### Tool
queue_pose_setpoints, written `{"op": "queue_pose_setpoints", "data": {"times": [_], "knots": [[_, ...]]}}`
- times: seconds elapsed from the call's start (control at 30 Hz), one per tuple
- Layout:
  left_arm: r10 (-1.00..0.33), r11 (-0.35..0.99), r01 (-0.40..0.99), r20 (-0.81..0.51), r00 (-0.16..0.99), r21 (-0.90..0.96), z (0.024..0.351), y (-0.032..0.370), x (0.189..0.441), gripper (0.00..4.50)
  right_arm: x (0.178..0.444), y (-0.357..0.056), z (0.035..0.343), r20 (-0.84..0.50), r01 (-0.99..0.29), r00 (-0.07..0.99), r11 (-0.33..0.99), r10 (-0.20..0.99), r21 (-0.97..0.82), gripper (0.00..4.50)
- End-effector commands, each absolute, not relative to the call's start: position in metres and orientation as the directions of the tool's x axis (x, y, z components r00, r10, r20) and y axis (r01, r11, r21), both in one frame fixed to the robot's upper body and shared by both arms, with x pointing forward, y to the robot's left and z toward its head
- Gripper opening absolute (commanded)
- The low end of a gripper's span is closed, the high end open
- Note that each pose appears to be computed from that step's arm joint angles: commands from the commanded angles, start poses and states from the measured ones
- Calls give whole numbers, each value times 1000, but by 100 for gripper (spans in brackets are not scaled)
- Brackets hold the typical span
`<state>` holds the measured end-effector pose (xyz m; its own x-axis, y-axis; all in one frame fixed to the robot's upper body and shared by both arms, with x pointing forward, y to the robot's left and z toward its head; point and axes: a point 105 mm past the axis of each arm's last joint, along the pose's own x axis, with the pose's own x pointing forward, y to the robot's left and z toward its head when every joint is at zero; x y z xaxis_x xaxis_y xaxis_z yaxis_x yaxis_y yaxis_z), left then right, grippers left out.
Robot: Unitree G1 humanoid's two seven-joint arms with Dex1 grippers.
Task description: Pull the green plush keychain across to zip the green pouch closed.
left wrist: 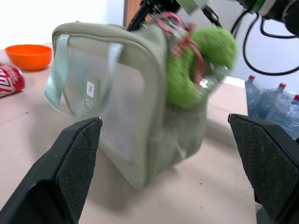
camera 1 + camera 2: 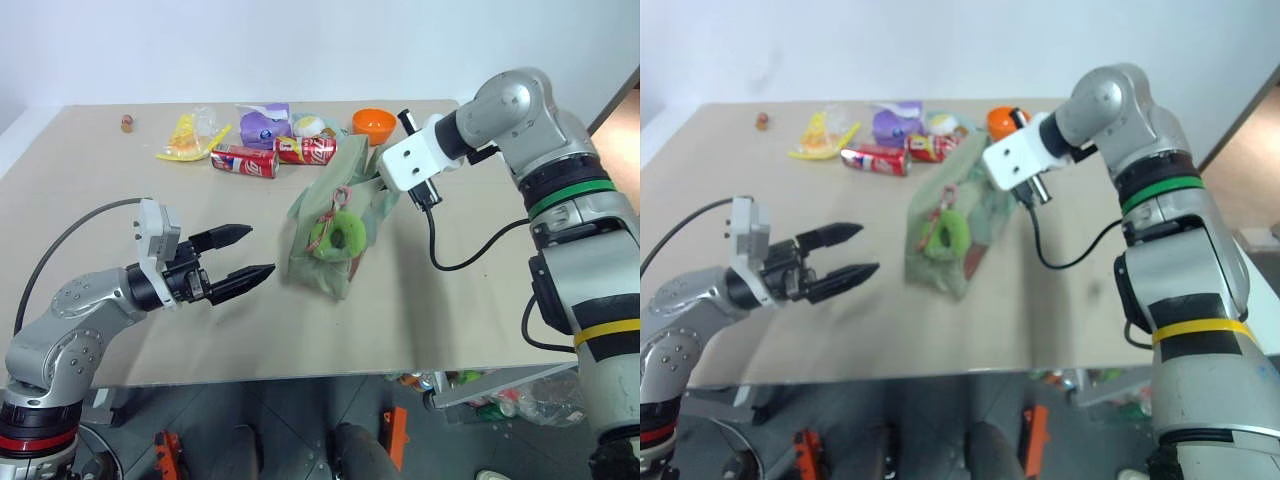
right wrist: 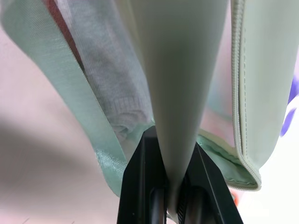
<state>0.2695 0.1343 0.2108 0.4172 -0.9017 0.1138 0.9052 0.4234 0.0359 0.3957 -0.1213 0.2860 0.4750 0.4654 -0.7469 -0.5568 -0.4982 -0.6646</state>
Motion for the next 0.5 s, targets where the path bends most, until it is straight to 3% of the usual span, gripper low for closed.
{"op": "queue_pose_setpoints", "data": {"times": [0.03, 0.3, 0.5], "knots": [[-910, 406, 911, 122, 397, 66, 219, 134, 270, 450, 386, -120, 306, -731, -571, 502, -458, 461, -681, 3], [-913, 398, 915, 121, 389, 63, 216, 131, 272, 450, 360, -122, 290, -782, -695, 489, -370, 387, -617, 3], [-916, 392, 918, 123, 383, 62, 216, 129, 273, 450, 357, -107, 286, -754, -656, 499, -382, 426, -650, 3]]}}
